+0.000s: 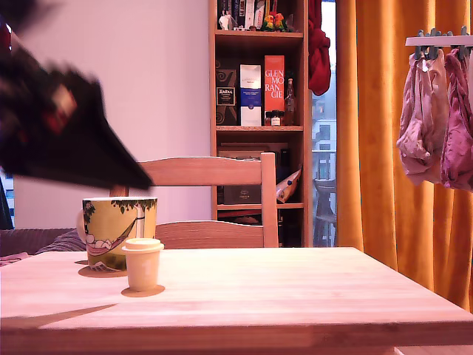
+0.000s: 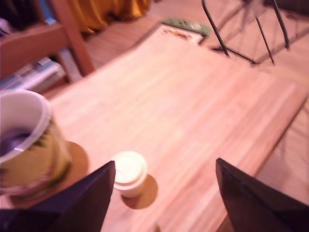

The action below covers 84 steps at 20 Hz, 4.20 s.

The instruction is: Pick up the coffee capsules on the table and drop them inside the coffee cup

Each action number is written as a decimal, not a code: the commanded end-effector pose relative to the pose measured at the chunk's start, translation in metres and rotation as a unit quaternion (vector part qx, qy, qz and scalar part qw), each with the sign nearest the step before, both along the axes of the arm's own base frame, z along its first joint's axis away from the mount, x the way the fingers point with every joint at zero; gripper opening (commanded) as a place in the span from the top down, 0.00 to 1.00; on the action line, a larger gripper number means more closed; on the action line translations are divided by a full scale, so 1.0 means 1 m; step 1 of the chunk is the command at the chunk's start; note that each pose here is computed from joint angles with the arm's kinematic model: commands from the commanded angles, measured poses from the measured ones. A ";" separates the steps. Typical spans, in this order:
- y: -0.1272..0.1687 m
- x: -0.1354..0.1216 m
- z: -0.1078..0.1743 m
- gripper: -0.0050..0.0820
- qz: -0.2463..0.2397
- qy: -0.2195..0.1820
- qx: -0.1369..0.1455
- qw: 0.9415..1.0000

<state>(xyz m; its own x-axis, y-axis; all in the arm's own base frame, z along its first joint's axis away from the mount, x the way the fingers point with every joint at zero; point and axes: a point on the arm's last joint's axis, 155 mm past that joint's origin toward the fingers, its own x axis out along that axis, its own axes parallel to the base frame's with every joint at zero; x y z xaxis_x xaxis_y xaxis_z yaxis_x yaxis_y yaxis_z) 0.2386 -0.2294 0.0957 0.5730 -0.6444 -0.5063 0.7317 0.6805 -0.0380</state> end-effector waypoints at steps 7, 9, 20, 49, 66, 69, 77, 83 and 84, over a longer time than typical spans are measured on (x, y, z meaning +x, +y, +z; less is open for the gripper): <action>0.003 0.023 -0.039 0.25 0.004 0.011 0.018 1.000; 0.002 0.025 -0.046 0.25 -0.001 0.017 0.017 1.000; 0.006 0.037 -0.074 0.25 0.006 0.037 0.024 0.999; 0.013 0.060 0.053 0.73 0.024 -0.124 -0.086 0.988; 0.049 0.119 0.045 0.73 0.108 -0.014 -0.037 0.993; 0.046 0.127 0.031 0.73 0.109 0.025 -0.018 0.994; 0.048 0.129 0.014 0.73 0.114 0.064 0.001 0.991; 0.049 0.129 0.014 0.73 0.114 0.064 0.002 0.991; 0.049 0.129 0.014 0.73 0.115 0.064 0.002 0.991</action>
